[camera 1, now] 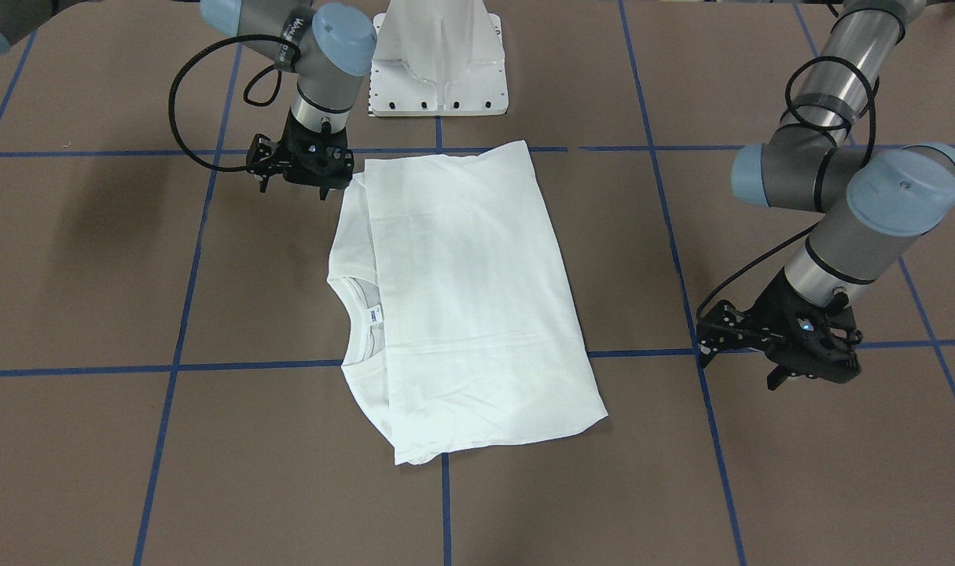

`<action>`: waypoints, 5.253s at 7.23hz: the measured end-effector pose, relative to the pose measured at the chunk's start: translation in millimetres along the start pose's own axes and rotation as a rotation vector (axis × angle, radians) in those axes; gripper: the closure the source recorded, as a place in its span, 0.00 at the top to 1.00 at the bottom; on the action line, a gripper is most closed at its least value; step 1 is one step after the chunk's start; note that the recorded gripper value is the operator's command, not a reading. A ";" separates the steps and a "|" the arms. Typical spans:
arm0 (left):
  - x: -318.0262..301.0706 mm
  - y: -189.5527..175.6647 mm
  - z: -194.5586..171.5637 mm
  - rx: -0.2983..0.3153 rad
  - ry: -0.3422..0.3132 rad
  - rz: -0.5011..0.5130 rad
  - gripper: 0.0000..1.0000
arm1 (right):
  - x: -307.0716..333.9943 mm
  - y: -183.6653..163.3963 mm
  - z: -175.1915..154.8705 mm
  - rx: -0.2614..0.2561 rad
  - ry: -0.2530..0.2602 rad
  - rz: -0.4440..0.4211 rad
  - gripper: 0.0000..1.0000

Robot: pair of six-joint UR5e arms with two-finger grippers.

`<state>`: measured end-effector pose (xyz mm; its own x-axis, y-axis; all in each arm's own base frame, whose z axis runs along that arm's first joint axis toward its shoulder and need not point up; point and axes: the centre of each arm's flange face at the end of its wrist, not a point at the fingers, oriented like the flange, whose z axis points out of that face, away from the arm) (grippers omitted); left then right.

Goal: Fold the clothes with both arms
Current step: 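Move both grippers down beside the folded shirt's near corners, then grasp the shirt's near corners with the left and right grippers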

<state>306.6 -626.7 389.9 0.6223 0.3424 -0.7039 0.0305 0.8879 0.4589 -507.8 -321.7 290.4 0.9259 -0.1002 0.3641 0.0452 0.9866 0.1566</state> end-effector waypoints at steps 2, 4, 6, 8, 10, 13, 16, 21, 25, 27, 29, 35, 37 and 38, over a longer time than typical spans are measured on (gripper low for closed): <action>50.9 42.7 -13.8 -0.008 0.074 -0.056 1.00 | 14.8 6.9 -11.3 0.053 -0.170 0.077 1.00; 117.2 111.0 -32.3 -0.060 0.170 -0.159 1.00 | 27.1 14.6 -9.4 0.066 -0.302 0.191 1.00; 169.9 176.9 -47.3 -0.134 0.235 -0.233 1.00 | 37.3 21.2 -3.7 0.067 -0.371 0.301 1.00; 225.2 241.6 -38.5 -0.166 0.225 -0.343 1.00 | 45.4 31.5 6.4 0.072 -0.409 0.355 1.00; 274.0 298.7 -20.2 -0.181 0.193 -0.480 0.97 | 47.8 34.6 10.4 0.077 -0.418 0.366 1.00; 311.6 344.0 -2.4 -0.210 0.167 -0.583 0.68 | 46.5 37.4 13.1 0.074 -0.415 0.362 1.00; 331.8 352.0 9.8 -0.211 0.165 -0.619 0.56 | 46.0 38.7 14.7 0.072 -0.413 0.360 1.00; 333.8 339.1 6.6 -0.192 0.175 -0.635 0.59 | 44.7 39.7 14.2 0.071 -0.415 0.360 1.00; 328.9 334.8 8.9 -0.184 0.153 -0.635 0.09 | 44.2 41.0 14.9 0.069 -0.413 0.357 1.00; 329.2 334.5 8.8 -0.185 0.153 -0.638 0.00 | 43.1 42.5 15.2 0.071 -0.412 0.355 1.00; 330.4 334.8 7.7 -0.189 0.157 -0.630 0.00 | 39.0 46.8 14.6 0.065 -0.408 0.395 0.98; 334.4 332.4 1.5 -0.190 0.173 -0.625 0.00 | -47.2 75.1 -10.2 -0.052 -0.359 0.823 0.91; 334.7 331.8 -0.1 -0.190 0.176 -0.624 0.00 | -56.3 74.9 -6.0 -0.019 -0.358 0.834 0.90; 334.8 331.6 -0.6 -0.190 0.177 -0.624 0.00 | -60.2 74.5 -1.9 -0.011 -0.363 0.835 0.90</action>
<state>524.6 -217.3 306.1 0.3947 -0.2210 -0.8918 0.1945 0.9687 -0.1540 -559.4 -241.9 278.3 0.4838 0.6153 0.6224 -0.5822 0.7572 -0.2961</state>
